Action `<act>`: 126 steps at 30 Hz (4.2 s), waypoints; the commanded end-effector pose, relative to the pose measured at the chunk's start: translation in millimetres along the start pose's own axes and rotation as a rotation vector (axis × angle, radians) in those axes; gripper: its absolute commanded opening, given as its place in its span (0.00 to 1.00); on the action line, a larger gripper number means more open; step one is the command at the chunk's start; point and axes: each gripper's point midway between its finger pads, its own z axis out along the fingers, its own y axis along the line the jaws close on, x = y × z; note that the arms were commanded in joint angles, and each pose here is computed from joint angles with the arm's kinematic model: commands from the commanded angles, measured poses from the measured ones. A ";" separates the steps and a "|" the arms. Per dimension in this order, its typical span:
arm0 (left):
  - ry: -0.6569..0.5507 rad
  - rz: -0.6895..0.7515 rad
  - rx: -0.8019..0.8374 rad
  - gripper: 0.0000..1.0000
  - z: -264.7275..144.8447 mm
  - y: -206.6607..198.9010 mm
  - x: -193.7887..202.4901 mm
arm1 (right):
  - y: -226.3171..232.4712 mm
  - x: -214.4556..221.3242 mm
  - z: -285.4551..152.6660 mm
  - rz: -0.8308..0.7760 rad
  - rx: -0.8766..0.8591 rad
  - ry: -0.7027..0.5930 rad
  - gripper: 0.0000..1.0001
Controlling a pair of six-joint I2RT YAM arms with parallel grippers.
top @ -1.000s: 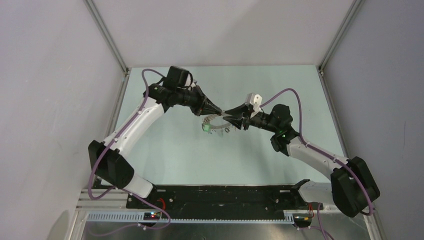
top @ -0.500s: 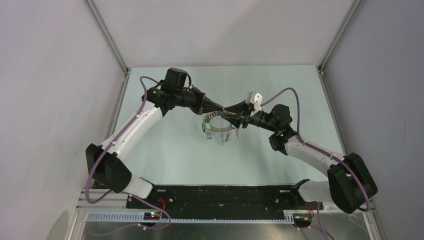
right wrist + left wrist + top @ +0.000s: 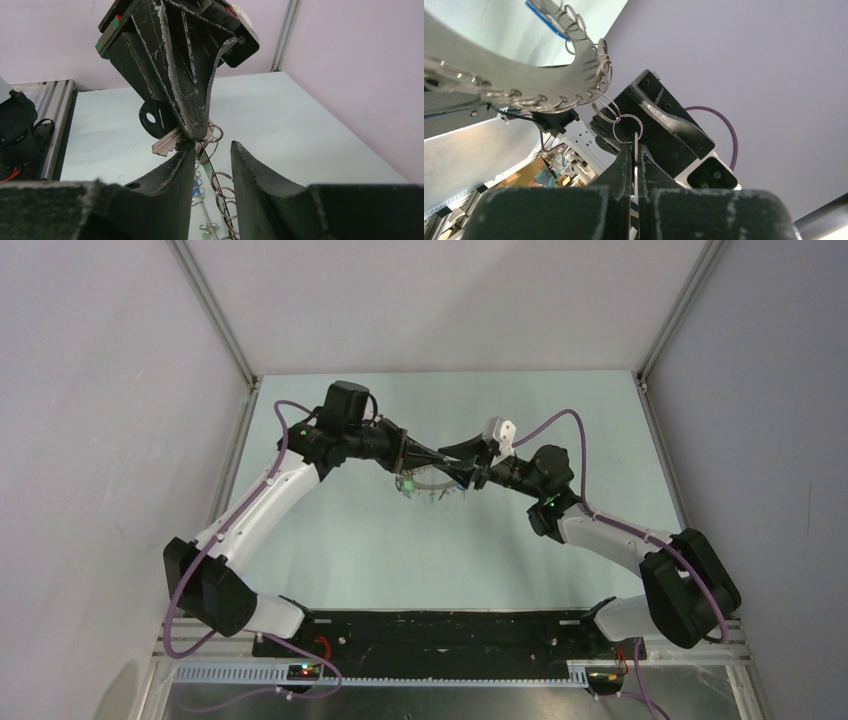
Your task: Remove the keys from the keyring
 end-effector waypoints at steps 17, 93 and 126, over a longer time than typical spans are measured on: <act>0.006 0.030 0.143 0.00 -31.3 -31.1 2.4 | -1.5 -28.4 0.5 -0.028 0.010 -0.001 0.00; 0.062 0.511 0.244 0.00 -23.1 -79.9 31.2 | 8.2 13.5 -0.6 0.275 -0.017 0.320 0.00; -0.135 1.347 -0.295 0.00 -19.0 -13.6 -3.7 | -20.0 -18.6 -61.9 0.165 0.060 0.204 0.46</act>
